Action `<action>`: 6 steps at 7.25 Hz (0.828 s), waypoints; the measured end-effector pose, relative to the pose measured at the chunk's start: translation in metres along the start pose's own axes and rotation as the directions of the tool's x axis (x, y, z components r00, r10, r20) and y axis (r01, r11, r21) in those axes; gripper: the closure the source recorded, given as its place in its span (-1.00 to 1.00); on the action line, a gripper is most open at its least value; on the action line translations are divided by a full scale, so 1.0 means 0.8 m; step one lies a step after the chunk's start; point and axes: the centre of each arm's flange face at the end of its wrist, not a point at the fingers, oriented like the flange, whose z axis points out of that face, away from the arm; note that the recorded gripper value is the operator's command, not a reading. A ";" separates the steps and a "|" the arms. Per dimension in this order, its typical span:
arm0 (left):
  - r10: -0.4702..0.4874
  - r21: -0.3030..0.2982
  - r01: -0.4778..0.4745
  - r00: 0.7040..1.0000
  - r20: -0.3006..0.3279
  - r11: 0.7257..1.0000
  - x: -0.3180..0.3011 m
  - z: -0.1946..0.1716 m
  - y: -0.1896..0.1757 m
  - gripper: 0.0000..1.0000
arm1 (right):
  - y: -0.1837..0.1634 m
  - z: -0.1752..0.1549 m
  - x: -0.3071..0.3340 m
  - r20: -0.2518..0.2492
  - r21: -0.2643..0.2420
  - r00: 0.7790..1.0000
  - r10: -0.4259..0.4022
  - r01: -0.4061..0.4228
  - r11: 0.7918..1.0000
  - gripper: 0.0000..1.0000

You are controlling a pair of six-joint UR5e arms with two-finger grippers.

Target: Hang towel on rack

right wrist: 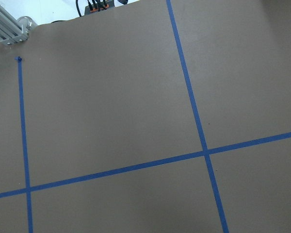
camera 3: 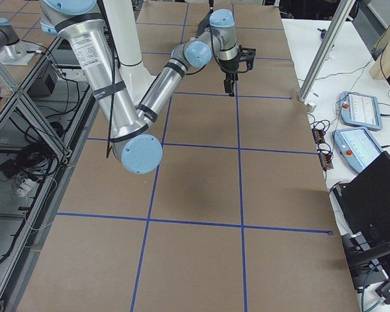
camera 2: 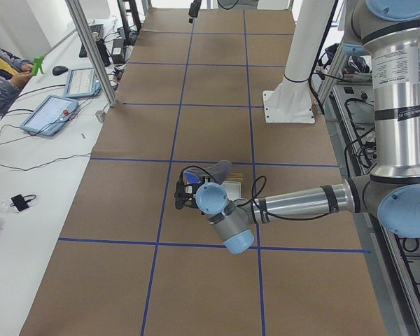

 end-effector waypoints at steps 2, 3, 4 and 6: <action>0.017 0.016 -0.017 1.000 0.003 1.000 -0.002 -0.001 0.001 -0.57 | 0.000 0.001 0.001 -0.002 0.000 1.000 0.002 -0.002 1.000 -1.00; 0.024 0.045 -0.025 1.000 0.020 0.999 -0.003 -0.001 -0.003 -0.79 | -0.001 0.002 0.003 -0.006 0.000 1.000 0.003 -0.003 1.000 -1.00; 0.029 0.105 -0.035 0.998 0.060 0.994 -0.005 -0.003 -0.013 -0.93 | -0.003 0.006 0.010 -0.016 -0.001 1.000 0.003 -0.003 1.000 -1.00; 0.019 0.279 -0.073 0.981 0.191 0.957 -0.012 -0.008 -0.045 -0.94 | -0.018 0.020 0.046 -0.064 -0.010 0.996 -0.064 0.063 0.998 -1.00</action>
